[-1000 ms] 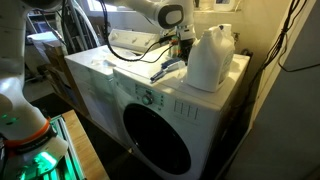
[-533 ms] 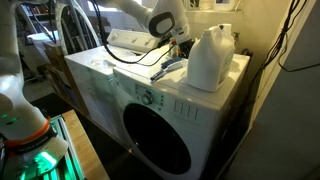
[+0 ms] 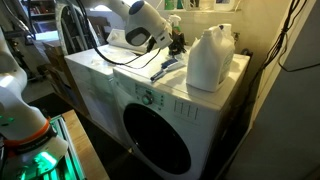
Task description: Put the cup on it's side
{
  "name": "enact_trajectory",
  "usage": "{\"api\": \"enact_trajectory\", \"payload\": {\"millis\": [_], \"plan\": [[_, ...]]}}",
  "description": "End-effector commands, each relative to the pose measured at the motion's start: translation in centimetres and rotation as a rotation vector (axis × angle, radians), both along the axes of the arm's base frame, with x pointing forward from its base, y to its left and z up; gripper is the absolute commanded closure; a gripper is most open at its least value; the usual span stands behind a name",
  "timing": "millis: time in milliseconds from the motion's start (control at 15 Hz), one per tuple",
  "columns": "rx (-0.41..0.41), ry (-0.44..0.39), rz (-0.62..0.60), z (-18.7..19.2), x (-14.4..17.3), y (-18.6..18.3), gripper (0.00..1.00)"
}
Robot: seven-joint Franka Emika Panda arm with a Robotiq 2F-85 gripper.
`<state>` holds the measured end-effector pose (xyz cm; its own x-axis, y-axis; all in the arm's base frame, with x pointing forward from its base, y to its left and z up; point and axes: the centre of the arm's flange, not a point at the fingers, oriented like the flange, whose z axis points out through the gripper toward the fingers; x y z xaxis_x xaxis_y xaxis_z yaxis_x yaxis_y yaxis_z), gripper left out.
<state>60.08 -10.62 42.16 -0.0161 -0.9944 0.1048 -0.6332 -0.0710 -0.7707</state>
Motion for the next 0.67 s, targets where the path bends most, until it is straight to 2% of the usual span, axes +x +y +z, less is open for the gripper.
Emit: {"api": "enact_trajectory", "payload": {"millis": [0,67,133,333,600], "plan": [[0.023,-0.127,0.071,-1.3,-3.9,-1.7,0.99],[0.025,-0.147,0.08,-0.7,-3.9,-1.6,0.99],[0.008,-0.082,0.049,2.8,0.0,2.9,0.97],[0.006,-0.122,0.062,4.6,0.3,2.9,0.97],[0.006,-0.13,0.063,3.9,0.3,1.9,0.99]]}}
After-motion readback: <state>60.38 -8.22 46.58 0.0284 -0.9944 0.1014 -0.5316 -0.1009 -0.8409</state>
